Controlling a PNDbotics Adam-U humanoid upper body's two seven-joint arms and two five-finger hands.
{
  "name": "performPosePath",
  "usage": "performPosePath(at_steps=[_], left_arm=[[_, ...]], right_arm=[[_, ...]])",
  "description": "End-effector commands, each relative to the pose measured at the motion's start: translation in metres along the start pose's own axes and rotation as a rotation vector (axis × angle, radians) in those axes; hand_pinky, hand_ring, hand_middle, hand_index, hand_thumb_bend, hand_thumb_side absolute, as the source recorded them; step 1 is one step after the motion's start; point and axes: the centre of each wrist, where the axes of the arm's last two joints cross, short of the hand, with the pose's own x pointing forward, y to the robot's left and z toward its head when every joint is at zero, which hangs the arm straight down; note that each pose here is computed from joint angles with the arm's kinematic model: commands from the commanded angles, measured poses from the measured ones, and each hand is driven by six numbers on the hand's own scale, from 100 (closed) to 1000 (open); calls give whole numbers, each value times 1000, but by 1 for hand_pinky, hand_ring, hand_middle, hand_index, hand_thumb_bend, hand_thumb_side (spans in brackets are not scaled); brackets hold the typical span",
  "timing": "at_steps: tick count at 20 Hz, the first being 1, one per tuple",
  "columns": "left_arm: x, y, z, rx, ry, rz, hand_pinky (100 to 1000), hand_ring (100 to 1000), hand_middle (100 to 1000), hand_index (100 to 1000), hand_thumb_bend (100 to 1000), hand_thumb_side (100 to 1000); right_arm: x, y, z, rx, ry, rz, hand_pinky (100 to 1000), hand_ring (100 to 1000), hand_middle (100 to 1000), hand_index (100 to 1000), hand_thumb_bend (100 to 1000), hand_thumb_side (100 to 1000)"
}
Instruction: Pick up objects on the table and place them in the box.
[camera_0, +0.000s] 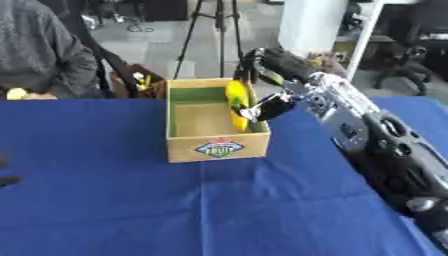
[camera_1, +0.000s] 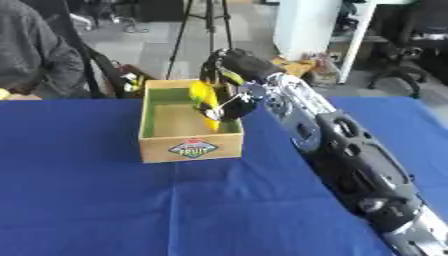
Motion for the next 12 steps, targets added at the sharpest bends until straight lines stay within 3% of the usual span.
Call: performPosePath(at_steps=[1,12], left_arm=[[10,3,-7,-1,-41,-7,672,800,583,697,572,964],[13,1,-10,-7,-51,1,672,800,582,696,574,963]], right_arm=[[-17,-12,7,-29,59,42,548,550,525,582,191,252],[-27,0,8,-8,107,54,552,555,527,585,203,289]])
